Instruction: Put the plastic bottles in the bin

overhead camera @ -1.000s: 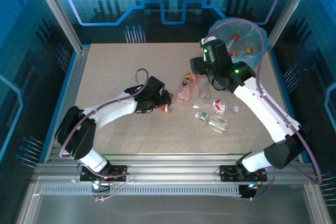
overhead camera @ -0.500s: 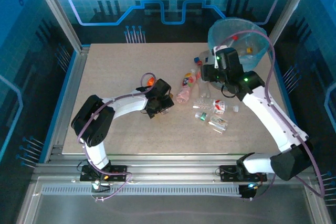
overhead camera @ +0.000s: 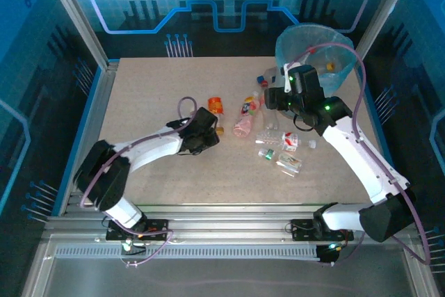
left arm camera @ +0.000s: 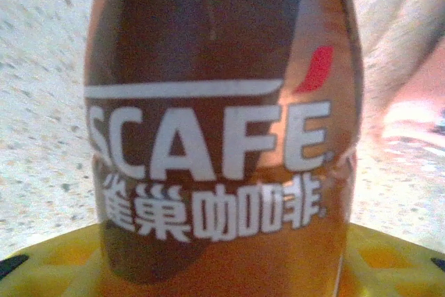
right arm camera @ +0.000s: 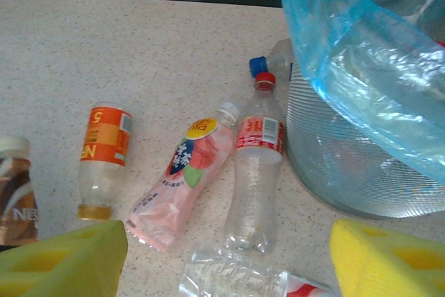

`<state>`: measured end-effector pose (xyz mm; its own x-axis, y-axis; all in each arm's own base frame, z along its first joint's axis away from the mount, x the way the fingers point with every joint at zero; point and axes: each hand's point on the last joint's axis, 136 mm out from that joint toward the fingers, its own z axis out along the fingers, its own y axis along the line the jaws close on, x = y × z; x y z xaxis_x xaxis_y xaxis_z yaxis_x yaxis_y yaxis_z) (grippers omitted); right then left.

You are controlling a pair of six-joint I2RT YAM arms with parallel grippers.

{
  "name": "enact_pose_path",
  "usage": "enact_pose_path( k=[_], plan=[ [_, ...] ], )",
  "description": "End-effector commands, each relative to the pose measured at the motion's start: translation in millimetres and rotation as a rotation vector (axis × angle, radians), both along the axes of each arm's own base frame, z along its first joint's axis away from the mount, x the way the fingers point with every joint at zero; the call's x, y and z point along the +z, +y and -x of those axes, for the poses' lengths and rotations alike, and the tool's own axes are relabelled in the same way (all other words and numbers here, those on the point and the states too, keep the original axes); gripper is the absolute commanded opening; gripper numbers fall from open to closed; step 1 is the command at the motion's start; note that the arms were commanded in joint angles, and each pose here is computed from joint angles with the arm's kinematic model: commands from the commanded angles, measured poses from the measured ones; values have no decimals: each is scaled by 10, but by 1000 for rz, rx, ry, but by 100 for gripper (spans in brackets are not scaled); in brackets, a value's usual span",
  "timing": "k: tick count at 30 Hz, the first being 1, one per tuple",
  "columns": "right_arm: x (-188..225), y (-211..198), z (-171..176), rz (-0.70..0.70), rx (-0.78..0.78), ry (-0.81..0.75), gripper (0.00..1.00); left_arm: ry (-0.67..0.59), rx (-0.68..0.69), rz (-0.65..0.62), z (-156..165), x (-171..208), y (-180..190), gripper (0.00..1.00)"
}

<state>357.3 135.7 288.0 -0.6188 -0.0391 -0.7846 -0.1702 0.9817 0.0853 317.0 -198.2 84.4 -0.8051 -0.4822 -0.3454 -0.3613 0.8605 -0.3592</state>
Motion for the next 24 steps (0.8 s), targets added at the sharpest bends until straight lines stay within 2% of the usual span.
enact_pose_path(
  k=[1, 5, 8, 12, 16, 24],
  plan=[
    [237, 265, 90, -92, 143, -29, 77, -136, -67, -113, 54, 345, 218, 58],
    [479, 682, 334, -234, 408, -58, 77, -352, -291, -171, 142, 890, 146, 62],
    [719, 957, 560, -369, 587, -105, 76, -589, -476, -178, 309, 1337, -20, 62],
    [920, 1227, 795, -447, 760, -115, 76, -863, -608, -140, 557, 1835, -113, 63],
    [1045, 1472, 1022, -467, 895, -105, 76, -956, -739, -118, 801, 2023, -153, 60],
    [1221, 1832, 1228, -512, 1014, -93, 76, -1077, -834, -30, 1096, 2254, -180, 52]
  ],
)
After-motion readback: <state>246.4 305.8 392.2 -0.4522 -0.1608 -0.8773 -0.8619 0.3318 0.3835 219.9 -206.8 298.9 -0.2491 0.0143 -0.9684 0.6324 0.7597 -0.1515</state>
